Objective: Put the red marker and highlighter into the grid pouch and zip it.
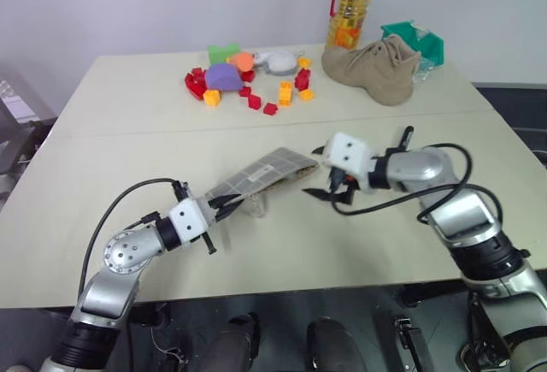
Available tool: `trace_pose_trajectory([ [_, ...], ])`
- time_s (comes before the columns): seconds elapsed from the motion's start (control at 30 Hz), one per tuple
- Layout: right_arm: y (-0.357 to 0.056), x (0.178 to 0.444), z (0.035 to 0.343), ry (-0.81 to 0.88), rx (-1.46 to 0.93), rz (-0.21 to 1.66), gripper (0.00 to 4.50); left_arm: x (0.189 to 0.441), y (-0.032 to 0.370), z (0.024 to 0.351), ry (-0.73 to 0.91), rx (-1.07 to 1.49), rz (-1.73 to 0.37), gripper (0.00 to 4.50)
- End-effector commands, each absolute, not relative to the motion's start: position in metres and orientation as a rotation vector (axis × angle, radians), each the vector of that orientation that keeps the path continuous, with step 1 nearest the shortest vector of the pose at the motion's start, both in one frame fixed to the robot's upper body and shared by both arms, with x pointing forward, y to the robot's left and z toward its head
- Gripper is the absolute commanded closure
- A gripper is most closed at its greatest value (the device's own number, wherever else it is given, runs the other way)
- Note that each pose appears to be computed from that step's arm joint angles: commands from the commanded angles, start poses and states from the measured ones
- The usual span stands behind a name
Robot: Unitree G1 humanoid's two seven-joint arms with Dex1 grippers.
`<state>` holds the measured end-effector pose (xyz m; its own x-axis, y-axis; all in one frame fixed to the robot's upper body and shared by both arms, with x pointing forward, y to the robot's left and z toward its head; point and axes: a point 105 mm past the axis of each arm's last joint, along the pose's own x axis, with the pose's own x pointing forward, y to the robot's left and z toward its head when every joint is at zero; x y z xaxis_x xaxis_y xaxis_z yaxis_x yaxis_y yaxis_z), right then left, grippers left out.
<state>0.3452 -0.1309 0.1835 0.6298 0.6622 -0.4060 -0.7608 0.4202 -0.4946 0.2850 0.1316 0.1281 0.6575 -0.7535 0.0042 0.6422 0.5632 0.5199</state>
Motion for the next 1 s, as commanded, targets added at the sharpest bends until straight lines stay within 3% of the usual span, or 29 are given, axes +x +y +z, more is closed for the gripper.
trace_pose_trajectory([
  [0.03, -0.173, 0.361, 0.19, 0.176, -0.611, 0.702, 0.02, 0.296, 0.142, 0.142, -0.276, 0.452, -0.712, 4.5],
  [0.2, -0.239, 0.391, 0.173, 0.296, -0.31, 0.33, 0.02, 0.306, 0.137, 0.146, -0.299, 0.381, -0.626, 4.5],
  [0.33, -0.271, 0.4, 0.16, 0.312, -0.251, 0.081, 0.02, 0.311, 0.125, 0.147, -0.311, 0.338, -0.61, 4.5],
  [0.63, -0.279, 0.416, 0.132, 0.365, -0.056, -0.102, 0.02, 0.308, 0.116, 0.143, -0.31, 0.332, -0.643, 4.5],
  [0.73, -0.28, 0.42, 0.13, 0.362, 0.003, -0.126, 0.81, 0.308, 0.117, 0.145, -0.314, 0.336, -0.64, 4.5],
  [0.93, -0.271, 0.428, 0.147, 0.285, -0.054, -0.079, 3.88, 0.31, 0.122, 0.144, -0.312, 0.336, -0.6, 4.5],
  [0.97, -0.268, 0.429, 0.153, 0.257, -0.091, -0.061, 4.18, 0.31, 0.122, 0.145, -0.313, 0.334, -0.596, 4.5],
  [1.0, -0.263, 0.429, 0.161, 0.228, -0.154, -0.031, 4.16, 0.311, 0.123, 0.145, -0.313, 0.332, -0.59, 4.5],
])
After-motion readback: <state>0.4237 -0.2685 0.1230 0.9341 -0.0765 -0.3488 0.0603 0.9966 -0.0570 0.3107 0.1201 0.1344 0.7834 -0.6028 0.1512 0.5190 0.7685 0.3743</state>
